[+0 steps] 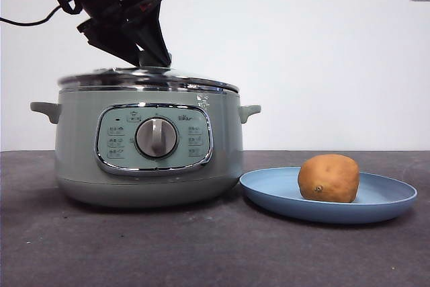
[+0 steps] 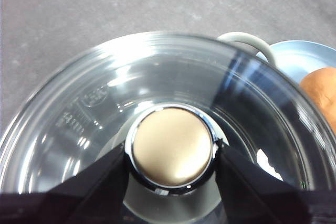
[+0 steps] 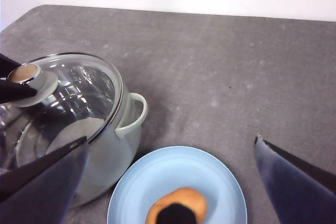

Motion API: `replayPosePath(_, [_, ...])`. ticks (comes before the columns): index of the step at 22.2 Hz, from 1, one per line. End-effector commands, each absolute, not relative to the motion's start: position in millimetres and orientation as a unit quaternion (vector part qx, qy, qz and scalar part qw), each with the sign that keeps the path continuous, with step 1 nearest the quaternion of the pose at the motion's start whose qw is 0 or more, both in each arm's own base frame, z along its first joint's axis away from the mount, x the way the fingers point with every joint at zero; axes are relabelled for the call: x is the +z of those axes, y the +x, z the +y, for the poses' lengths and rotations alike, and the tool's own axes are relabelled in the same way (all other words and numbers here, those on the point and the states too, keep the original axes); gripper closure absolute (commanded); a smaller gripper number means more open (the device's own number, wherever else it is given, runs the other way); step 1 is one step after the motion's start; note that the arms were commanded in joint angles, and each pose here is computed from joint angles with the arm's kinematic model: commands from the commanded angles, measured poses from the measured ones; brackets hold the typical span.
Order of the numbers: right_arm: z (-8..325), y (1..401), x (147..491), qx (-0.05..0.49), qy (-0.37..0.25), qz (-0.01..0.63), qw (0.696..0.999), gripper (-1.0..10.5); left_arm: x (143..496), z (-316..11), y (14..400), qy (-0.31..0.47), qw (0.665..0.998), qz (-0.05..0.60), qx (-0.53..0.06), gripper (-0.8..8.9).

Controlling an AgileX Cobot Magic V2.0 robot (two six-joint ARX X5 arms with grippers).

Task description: Take the potato out from the steamer,put the potato on the plate,close the lid

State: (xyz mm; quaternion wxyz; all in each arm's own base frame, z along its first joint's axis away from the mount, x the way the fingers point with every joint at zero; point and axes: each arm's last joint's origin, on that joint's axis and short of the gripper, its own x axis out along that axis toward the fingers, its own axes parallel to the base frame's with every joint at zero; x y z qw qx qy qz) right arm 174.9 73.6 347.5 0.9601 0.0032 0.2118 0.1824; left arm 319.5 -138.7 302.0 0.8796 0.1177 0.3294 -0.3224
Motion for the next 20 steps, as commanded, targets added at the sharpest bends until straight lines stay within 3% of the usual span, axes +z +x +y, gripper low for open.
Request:
replayPosePath(1, [74,175,347,0.182,0.001,0.214,0.96,3.5,296,-143,327,0.12,0.877,0.33,-0.328,8.22])
replayPosePath(6, [74,175,346,0.182,0.0,0.218,0.959,3.5,292,-147,325,0.121,0.87,0.344,-0.331,7.9])
replayPosePath(7, [74,175,346,0.182,0.0,0.218,0.959,3.5,290,-146,324,0.121,0.867,0.353,-0.331,6.8])
replayPosePath(9, [74,175,346,0.184,0.0,0.219,0.958,3.5,289,-145,322,0.122,0.862,0.365,-0.329,3.32])
replayPosePath(10, [74,175,346,0.184,0.0,0.22,0.958,3.5,289,-145,322,0.122,0.862,0.365,-0.328,2.55])
replayPosePath(16, [73,173,341,0.183,-0.005,0.243,0.953,3.5,312,-140,310,0.118,0.875,0.337,-0.327,2.47])
replayPosePath(20, [74,169,336,0.218,-0.001,0.277,0.936,3.5,343,-130,287,0.111,0.875,0.34,-0.325,2.47])
